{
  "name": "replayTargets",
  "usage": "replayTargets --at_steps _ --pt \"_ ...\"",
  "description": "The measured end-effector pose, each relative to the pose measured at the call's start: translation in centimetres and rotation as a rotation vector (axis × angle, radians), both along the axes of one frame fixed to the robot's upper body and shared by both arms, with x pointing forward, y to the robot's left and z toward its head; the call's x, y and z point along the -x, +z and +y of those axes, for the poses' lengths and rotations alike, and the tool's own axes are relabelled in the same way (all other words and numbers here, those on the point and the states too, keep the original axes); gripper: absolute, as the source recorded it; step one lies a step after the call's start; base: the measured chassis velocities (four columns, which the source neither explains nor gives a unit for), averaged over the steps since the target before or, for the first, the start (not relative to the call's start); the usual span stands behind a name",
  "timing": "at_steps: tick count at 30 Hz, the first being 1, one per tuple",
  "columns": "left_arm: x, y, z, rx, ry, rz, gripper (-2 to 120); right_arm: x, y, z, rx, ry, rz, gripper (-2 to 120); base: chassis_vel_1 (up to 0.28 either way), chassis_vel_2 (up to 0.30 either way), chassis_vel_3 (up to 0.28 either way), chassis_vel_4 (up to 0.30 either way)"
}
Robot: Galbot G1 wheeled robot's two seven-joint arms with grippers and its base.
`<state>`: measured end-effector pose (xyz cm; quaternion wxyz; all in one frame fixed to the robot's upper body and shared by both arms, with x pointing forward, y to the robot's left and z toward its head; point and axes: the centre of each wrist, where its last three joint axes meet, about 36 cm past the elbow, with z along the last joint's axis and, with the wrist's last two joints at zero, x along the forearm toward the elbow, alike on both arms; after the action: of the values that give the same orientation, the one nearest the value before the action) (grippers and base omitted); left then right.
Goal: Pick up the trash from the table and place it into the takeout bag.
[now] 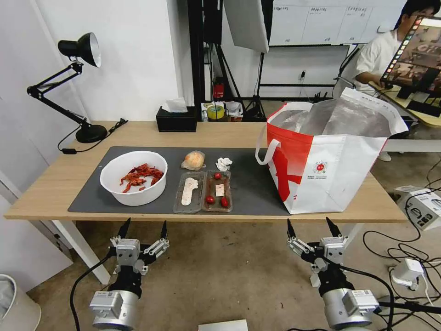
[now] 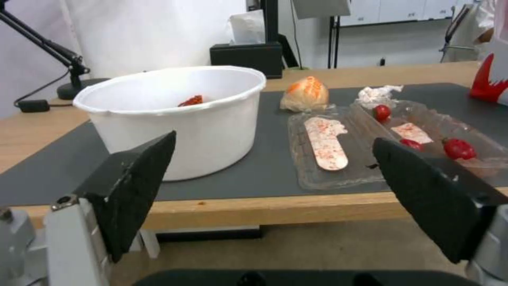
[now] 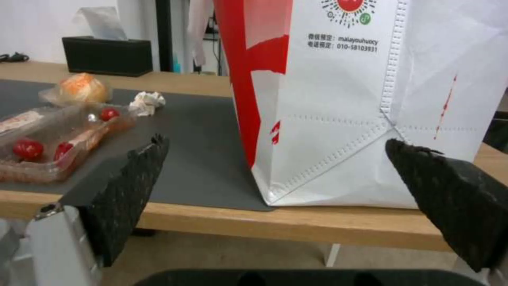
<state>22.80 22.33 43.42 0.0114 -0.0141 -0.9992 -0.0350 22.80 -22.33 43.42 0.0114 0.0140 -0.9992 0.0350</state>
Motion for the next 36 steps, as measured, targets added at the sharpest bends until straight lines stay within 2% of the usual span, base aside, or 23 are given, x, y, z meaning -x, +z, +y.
replayTargets --at_steps 6,8,9,11,12,14,15,17,18,22,36 --pt "-0.4 -0.1 0.2 0.003 0.005 -0.022 100 -0.4 -0.1 -0.1 0.006 -0.001 -0.015 100 0.000 0.000 0.000 0.000" --pt "-1.9 -0.3 1.3 0.020 0.026 -0.130 100 -2.4 -0.3 -0.7 0.039 -0.017 -0.088 100 0.000 0.000 0.000 0.000" --pt "-1.9 -0.3 1.3 0.020 0.026 -0.130 100 -2.4 -0.3 -0.7 0.039 -0.017 -0.088 100 0.000 0.000 0.000 0.000" --pt "-3.7 -0.5 2.4 0.036 0.049 -0.252 100 -4.7 -0.4 -1.6 0.077 -0.039 -0.174 100 0.000 0.000 0.000 0.000" --pt "-3.7 -0.5 2.4 0.036 0.049 -0.252 100 -4.7 -0.4 -1.6 0.077 -0.039 -0.174 100 0.000 0.000 0.000 0.000" --pt "-5.5 -0.6 3.7 0.051 0.078 -0.386 100 -7.4 -0.2 -2.6 0.117 -0.065 -0.271 100 0.000 0.000 0.000 0.000" --pt "-5.5 -0.6 3.7 0.051 0.078 -0.386 100 -7.4 -0.2 -2.6 0.117 -0.065 -0.271 100 0.000 0.000 0.000 0.000" --pt "-6.9 -0.8 4.8 0.066 0.096 -0.496 100 -10.0 0.2 -3.6 0.153 -0.093 -0.364 100 0.000 0.000 0.000 0.000" --pt "-7.1 -1.2 4.9 0.075 0.085 -0.508 100 -10.9 0.1 -4.1 0.165 -0.092 -0.399 100 0.000 0.000 0.000 0.000" --pt "-6.9 -1.6 5.0 0.075 0.051 -0.506 100 -11.4 -0.7 -4.3 0.173 -0.064 -0.412 100 0.000 0.000 0.000 0.000" --pt "-6.3 -1.6 4.4 0.064 -0.018 -0.489 100 -11.2 -0.8 -3.9 0.133 -0.024 -0.407 100 0.000 0.000 0.000 0.000"
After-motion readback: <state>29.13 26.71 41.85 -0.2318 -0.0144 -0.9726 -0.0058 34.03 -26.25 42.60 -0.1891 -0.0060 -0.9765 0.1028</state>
